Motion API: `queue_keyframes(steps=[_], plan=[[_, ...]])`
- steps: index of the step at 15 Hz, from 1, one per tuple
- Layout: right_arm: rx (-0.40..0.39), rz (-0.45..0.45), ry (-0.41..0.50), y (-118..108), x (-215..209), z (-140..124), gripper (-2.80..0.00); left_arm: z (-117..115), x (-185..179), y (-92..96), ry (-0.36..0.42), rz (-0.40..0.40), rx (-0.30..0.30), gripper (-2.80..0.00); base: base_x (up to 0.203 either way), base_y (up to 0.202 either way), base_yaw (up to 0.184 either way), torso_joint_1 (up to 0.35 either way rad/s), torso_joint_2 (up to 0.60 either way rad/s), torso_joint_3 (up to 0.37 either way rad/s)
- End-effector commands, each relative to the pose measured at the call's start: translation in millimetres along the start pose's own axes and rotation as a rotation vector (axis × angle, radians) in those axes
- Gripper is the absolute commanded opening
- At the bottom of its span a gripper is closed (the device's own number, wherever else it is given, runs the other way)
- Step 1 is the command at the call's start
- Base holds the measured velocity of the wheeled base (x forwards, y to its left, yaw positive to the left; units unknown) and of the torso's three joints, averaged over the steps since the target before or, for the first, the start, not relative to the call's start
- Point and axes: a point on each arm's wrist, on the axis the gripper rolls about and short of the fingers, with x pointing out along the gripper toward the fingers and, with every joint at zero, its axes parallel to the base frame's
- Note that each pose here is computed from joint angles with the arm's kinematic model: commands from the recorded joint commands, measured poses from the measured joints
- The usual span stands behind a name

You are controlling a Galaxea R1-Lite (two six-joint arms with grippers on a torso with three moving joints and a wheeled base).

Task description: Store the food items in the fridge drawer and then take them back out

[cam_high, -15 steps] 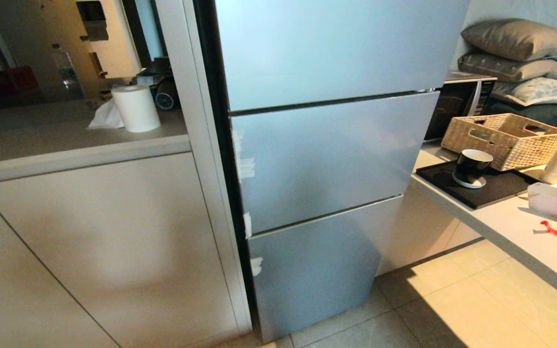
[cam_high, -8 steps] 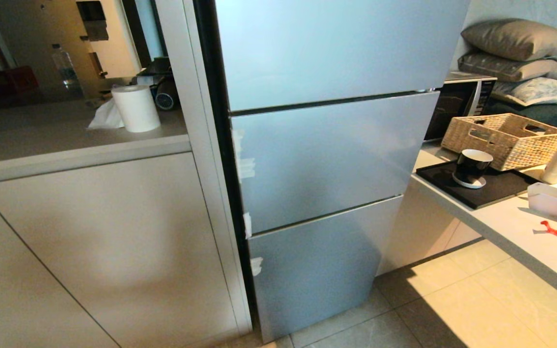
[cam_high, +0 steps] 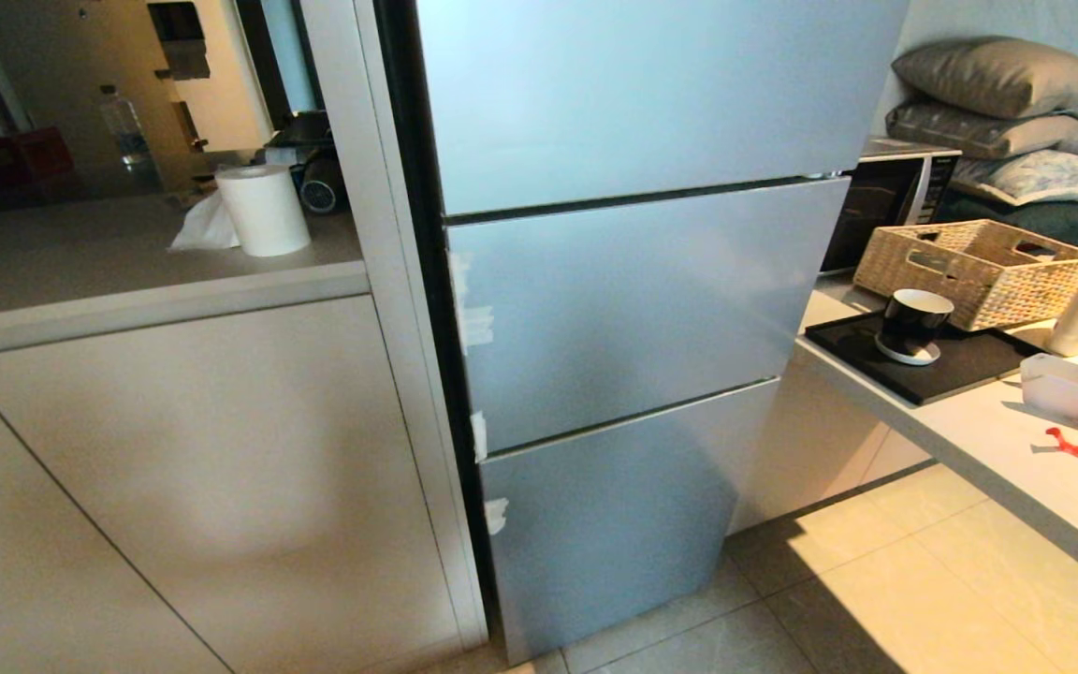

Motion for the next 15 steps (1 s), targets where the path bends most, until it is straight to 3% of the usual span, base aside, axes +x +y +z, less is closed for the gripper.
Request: queue_keyframes(steps=[1, 4, 7, 11, 15], plan=[[0.0, -0.001, 0.001, 0.0, 0.1, 0.1, -2.8, 34.8, 8.8, -1.3, 0.004, -0.027, -0.054, -2.8, 0.0, 0.0, 0.0, 0.0, 0.0, 0.0], [0.0, -0.001, 0.001, 0.0, 0.1, 0.1, -2.8, 69.5, 54.4, -1.7, 0.133, -0.053, -0.241, -2.8, 0.0, 0.0, 0.0, 0.0, 0.0, 0.0], [0.0, -0.001, 0.001, 0.0, 0.1, 0.0, -2.8, 84.6, 130.1, -1.8, 0.236, -0.035, -0.446, -2.8, 0.0, 0.0, 0.0, 0.0, 0.0, 0.0], [0.0, -0.001, 0.001, 0.0, 0.1, 0.1, -2.8, 74.8, 233.6, -0.1, 0.298, 0.013, -0.687, -2.8, 0.0, 0.0, 0.0, 0.0, 0.0, 0.0], [0.0, -0.001, 0.001, 0.0, 0.1, 0.1, -2.8, 58.6, 312.6, -0.6, 0.341, 0.033, -0.93, -2.8, 0.0, 0.0, 0.0, 0.0, 0.0, 0.0]])
